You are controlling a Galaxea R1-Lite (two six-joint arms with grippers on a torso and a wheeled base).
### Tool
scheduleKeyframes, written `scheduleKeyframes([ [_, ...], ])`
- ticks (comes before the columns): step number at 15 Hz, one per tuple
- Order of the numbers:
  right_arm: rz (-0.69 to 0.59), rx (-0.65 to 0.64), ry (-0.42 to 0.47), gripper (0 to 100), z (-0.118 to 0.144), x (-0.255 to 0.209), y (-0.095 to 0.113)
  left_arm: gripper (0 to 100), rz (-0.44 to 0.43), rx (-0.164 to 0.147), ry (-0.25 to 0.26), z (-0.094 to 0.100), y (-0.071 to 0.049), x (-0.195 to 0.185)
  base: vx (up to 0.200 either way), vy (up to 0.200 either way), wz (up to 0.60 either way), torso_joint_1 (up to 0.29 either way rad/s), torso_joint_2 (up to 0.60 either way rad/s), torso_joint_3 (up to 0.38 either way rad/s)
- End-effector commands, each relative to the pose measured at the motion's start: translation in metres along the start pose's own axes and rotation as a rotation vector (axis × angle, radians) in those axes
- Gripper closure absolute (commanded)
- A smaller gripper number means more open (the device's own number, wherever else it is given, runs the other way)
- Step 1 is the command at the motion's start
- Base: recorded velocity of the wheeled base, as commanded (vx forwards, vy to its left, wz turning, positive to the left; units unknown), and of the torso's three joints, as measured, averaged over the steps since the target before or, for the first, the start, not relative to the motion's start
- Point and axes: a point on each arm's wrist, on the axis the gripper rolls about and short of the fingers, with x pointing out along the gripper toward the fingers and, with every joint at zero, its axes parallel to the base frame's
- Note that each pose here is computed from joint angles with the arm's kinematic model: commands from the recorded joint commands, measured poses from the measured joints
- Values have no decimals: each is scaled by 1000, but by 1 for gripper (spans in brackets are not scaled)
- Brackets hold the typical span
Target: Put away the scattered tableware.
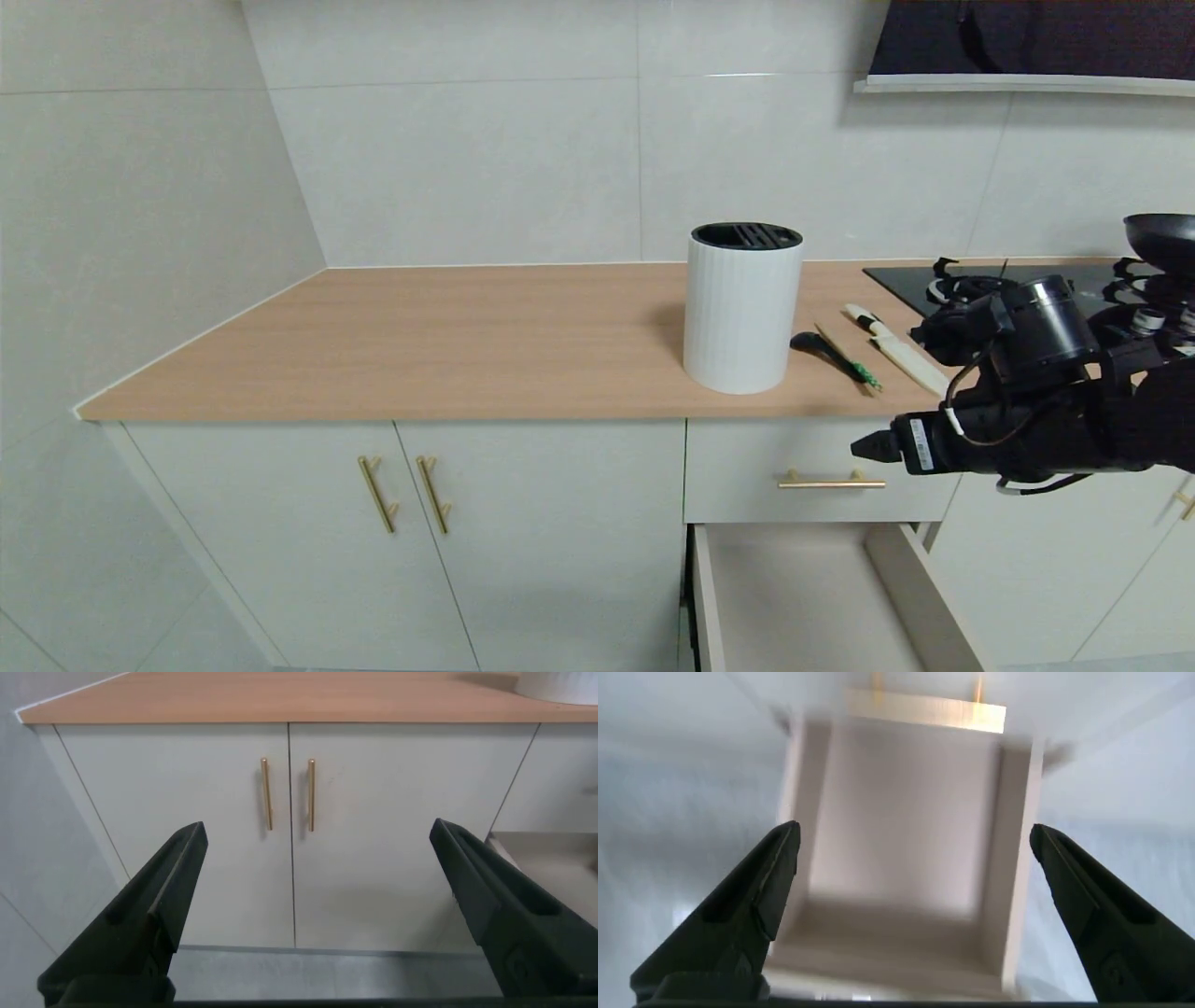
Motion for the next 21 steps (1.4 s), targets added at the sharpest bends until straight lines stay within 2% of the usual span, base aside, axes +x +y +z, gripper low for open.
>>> scheduleKeyframes([
  [1,15,11,-113,0,28,1,5,0,1,0,0,0,0,0,0,0,0,0,0,0],
  [2,19,17,-150,0,39,0,6,0,1,0,0,0,0,0,0,0,0,0,0,0],
  [4,26,40,-165,0,44,7,8,0,1,0,0,0,0,0,0,0,0,0,0,0],
  [5,5,88,-211,0,51,21,5,0,1,0,0,0,0,0,0,0,0,0,0,0],
  [8,-61,143,-278,0,57,48,-14,0,1,0,0,0,0,0,0,0,0,0,0,0],
  [16,-142,169,-229,0,53,96,-33,0,1,0,0,0,0,0,0,0,0,0,0,0],
  [21,-154,172,-216,0,50,111,-34,0,1,0,0,0,0,0,0,0,0,0,0,0],
])
